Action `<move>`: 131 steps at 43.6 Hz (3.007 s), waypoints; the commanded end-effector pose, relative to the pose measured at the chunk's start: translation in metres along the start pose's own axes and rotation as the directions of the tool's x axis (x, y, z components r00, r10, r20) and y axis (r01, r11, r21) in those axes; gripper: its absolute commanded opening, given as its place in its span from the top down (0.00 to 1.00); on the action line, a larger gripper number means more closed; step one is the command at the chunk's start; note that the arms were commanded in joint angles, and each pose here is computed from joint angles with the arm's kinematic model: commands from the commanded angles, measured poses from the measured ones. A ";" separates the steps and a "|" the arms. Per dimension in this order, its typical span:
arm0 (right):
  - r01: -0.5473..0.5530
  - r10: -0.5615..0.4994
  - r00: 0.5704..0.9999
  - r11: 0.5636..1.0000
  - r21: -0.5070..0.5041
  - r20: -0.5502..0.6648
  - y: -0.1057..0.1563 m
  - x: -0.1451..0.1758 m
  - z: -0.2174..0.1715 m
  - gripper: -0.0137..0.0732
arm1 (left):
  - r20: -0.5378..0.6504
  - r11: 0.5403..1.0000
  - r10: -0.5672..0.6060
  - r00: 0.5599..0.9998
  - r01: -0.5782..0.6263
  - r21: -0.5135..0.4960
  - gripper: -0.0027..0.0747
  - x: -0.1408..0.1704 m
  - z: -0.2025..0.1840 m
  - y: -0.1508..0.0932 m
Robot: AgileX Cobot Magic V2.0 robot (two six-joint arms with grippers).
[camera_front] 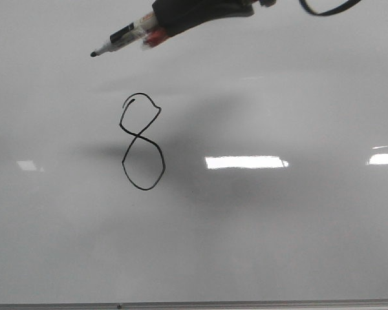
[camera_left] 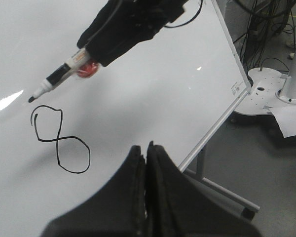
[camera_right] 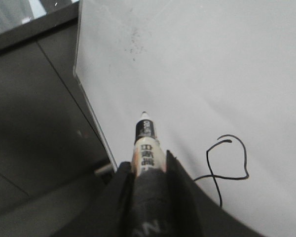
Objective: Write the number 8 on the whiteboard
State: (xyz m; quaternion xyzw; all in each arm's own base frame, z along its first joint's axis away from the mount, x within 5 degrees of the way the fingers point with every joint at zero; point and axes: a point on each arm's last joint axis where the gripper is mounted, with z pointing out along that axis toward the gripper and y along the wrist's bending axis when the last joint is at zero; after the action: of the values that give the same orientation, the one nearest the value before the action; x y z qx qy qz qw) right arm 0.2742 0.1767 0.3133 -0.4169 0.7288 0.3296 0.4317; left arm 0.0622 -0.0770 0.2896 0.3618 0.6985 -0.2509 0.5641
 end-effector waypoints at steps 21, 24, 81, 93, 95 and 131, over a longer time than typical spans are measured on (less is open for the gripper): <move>0.476 -0.501 0.865 0.838 -0.267 -0.028 0.103 -0.024 -0.025 0.91 | -0.242 0.970 0.224 0.944 -0.192 0.149 0.38 -0.062 0.043 -0.003; 0.485 -0.510 0.860 0.829 -0.276 -0.018 0.108 -0.024 -0.023 0.91 | -0.242 0.962 0.247 0.938 -0.208 0.177 0.44 -0.063 0.046 -0.007; 0.407 -0.387 0.912 0.895 -0.183 0.136 0.118 -0.046 -0.037 0.12 | -0.278 0.956 0.265 0.923 -0.213 0.203 0.99 -0.058 0.057 -0.011; 0.294 -0.297 0.934 0.955 0.043 0.200 0.107 -0.052 -0.102 0.13 | -0.379 0.996 0.086 0.921 -0.074 0.045 0.99 -0.050 0.071 0.014; 0.252 -0.268 0.941 0.962 0.102 0.205 0.103 -0.044 -0.114 0.16 | -0.399 1.000 0.009 0.917 -0.018 -0.019 0.99 -0.047 0.075 0.023; -0.218 -0.122 0.870 0.773 0.596 0.477 0.130 0.128 -0.189 0.92 | -0.103 0.730 -0.398 0.912 0.247 -0.637 0.99 -0.025 0.043 0.140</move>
State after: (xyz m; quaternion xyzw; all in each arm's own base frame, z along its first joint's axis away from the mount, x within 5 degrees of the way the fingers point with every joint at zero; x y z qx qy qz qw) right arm 0.0537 0.0370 0.2834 -0.1621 0.6830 0.1729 0.6909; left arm 0.1960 -0.0325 0.2985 0.0900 0.8800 -0.0536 0.4633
